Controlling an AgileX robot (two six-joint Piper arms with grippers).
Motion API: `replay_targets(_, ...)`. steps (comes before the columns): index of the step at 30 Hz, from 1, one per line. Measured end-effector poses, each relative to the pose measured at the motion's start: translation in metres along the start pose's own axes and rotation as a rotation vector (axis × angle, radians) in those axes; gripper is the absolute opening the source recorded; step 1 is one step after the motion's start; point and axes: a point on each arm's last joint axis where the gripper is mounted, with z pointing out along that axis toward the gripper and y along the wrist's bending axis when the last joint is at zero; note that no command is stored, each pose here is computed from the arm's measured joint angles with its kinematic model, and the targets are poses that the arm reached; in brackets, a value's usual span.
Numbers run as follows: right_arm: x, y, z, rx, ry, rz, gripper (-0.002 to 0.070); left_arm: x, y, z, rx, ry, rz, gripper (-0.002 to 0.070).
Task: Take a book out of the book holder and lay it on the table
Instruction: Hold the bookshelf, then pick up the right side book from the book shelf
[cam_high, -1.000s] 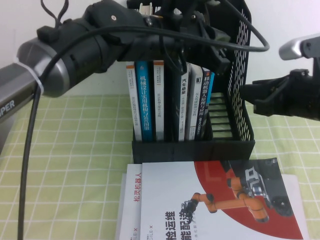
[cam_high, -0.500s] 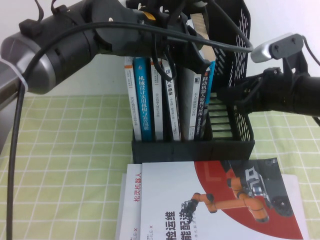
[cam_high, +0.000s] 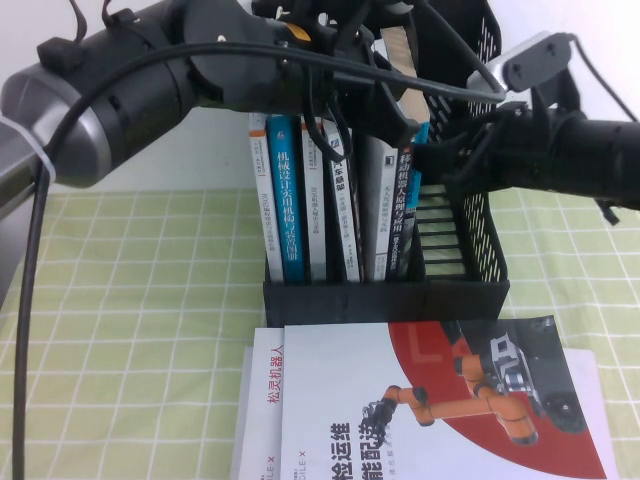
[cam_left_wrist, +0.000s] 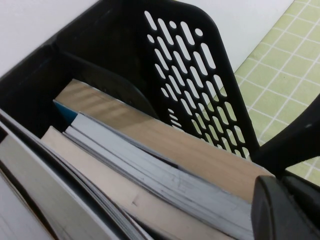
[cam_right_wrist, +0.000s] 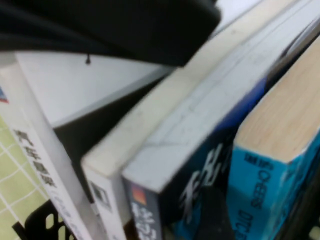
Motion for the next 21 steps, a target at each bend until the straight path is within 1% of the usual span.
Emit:
replay_targets(3, 0.003, 0.002, 0.012, -0.017, 0.01, -0.01, 0.0452, 0.0, 0.0, 0.0, -0.001, 0.0, -0.001, -0.0003)
replay_targets(5, 0.004, 0.008, 0.02, -0.035, 0.018, -0.016, 0.0452, 0.0, 0.0, 0.0, -0.002, 0.0, 0.0, -0.0003)
replay_targets(8, 0.001, 0.017, 0.03, -0.029, 0.025, -0.045, 0.0452, 0.0, 0.0, 0.0, 0.001, 0.007, 0.002, -0.0003)
replay_targets(11, -0.003, 0.023, 0.04, 0.037, 0.043, -0.079, 0.0446, 0.001, 0.0, 0.0, -0.002, 0.009, 0.007, -0.0003)
replay_targets(15, 0.0, 0.022, 0.051, 0.13, 0.082, -0.095, 0.041, 0.001, 0.0, 0.0, -0.002, 0.009, 0.007, -0.0003)
replay_targets(21, 0.007, 0.017, 0.068, 0.147, 0.1, -0.085, 0.0358, 0.001, 0.0, 0.0, -0.002, 0.009, 0.007, -0.0003)
